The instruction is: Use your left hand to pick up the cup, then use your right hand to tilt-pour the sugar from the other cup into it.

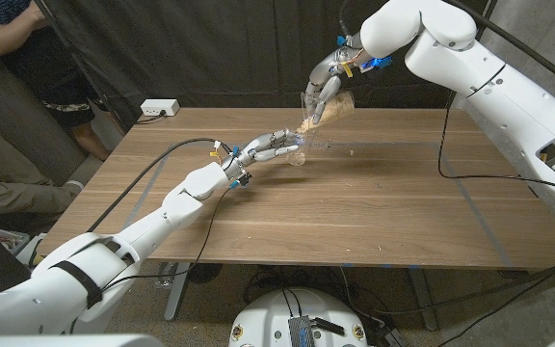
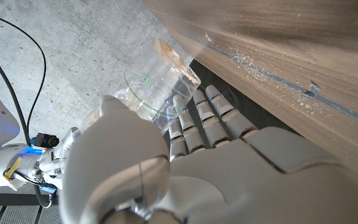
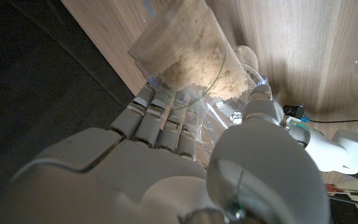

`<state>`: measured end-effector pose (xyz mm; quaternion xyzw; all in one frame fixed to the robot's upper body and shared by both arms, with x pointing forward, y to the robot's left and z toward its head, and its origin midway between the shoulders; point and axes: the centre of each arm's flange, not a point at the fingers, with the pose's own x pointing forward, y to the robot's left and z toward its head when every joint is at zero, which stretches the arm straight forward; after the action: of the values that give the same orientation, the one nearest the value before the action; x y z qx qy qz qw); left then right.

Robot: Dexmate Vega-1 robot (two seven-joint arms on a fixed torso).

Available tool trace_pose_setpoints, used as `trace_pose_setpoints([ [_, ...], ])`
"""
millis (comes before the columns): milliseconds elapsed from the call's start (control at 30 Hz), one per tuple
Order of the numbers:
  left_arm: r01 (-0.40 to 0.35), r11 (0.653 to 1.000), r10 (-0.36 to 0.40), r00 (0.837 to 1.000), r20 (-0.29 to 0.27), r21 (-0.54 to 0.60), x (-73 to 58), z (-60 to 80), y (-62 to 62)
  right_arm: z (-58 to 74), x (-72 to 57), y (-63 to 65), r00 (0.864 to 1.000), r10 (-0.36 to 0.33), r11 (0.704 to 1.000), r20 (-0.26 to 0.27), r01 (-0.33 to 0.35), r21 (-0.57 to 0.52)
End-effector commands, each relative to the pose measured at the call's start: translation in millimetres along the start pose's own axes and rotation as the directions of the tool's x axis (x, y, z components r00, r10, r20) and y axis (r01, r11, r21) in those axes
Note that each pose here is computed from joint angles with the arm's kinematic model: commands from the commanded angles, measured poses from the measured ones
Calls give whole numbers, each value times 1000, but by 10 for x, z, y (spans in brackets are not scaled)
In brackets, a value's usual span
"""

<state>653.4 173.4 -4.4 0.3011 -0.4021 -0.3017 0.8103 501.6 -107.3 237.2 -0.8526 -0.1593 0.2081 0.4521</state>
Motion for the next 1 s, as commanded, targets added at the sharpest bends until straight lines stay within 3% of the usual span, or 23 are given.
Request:
trace_pose_setpoints([
  [33,-4,1000,4,1000,4,0,-3,9,3,17,6,-1,1000,9,1000,-4,-9,-23],
  [1000,-2,1000,2,1000,4,-3,5,13,-11,17,35,9,999,44,997,-8,-44,-61],
])
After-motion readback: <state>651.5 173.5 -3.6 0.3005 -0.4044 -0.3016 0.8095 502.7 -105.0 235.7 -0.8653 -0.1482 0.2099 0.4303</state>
